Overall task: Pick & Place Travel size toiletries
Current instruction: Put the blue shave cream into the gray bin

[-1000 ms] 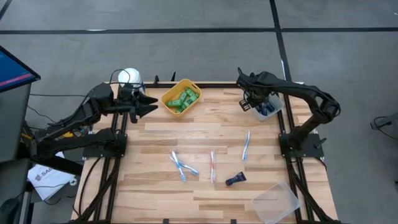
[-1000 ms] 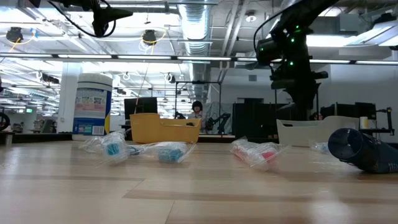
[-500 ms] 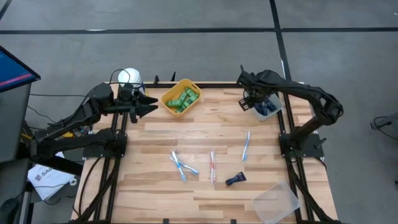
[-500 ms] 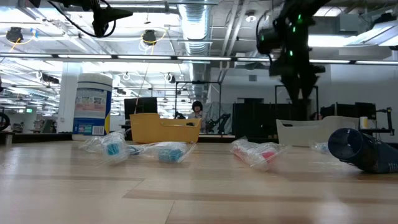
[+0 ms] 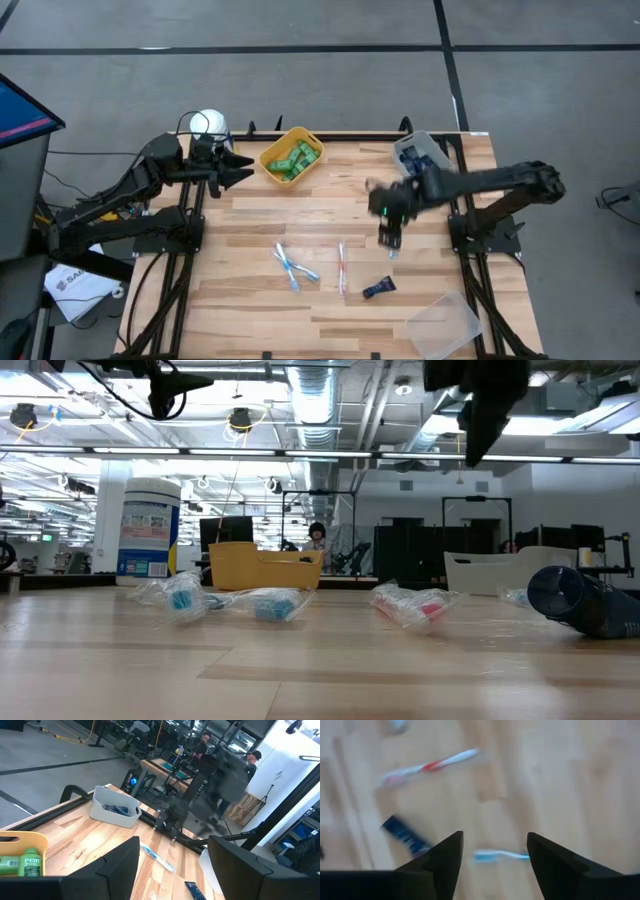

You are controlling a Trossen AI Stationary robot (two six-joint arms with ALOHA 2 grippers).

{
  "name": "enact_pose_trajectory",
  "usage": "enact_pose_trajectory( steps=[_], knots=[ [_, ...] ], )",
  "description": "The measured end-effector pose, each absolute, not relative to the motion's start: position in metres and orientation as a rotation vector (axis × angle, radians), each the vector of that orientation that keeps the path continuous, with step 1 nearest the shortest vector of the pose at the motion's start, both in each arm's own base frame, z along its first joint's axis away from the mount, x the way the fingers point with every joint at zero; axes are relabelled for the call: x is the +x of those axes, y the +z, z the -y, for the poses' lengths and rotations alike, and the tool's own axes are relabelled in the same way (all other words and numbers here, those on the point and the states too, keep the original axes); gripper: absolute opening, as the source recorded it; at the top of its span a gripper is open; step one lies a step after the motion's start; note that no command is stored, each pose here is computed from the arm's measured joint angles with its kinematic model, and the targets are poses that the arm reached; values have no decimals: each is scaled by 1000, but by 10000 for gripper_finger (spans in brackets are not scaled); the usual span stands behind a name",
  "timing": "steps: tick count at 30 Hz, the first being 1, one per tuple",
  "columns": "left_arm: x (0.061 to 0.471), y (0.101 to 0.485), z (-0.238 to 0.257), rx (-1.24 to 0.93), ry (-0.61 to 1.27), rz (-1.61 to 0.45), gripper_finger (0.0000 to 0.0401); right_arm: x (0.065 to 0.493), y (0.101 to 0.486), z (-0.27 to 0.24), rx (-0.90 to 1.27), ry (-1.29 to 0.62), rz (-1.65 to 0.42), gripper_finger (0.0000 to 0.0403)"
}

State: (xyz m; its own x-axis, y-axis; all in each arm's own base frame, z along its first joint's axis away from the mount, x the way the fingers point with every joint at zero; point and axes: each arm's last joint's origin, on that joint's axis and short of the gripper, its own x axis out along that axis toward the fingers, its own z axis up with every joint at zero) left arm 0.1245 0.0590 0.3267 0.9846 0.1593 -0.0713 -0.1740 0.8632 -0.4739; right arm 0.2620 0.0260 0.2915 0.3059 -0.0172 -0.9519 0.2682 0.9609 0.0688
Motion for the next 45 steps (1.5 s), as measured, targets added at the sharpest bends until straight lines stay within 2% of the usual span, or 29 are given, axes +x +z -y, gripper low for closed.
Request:
enact_pose_trajectory(
  steps=[8,13,19,30,35,41,45],
  knots=[
    [124,327,-59,-499,175,-30,232,286,242,-106,46,3,-1354,249],
    [124,327,-59,-500,176,-30,232,300,212,-138,17,136,-1363,255],
    [124,327,-59,-501,177,-32,232,313,183,-155,45,215,-1384,255],
    [124,326,-59,-509,178,-36,232,321,141,-160,37,233,-1491,254],
    [124,326,-59,-510,178,-36,232,323,139,-160,32,227,-1492,216],
    [124,326,-59,-510,178,-36,232,328,140,-155,56,228,-1466,110],
    [124,326,-59,-510,178,-36,232,331,153,-152,92,253,-1401,111]
  ],
)
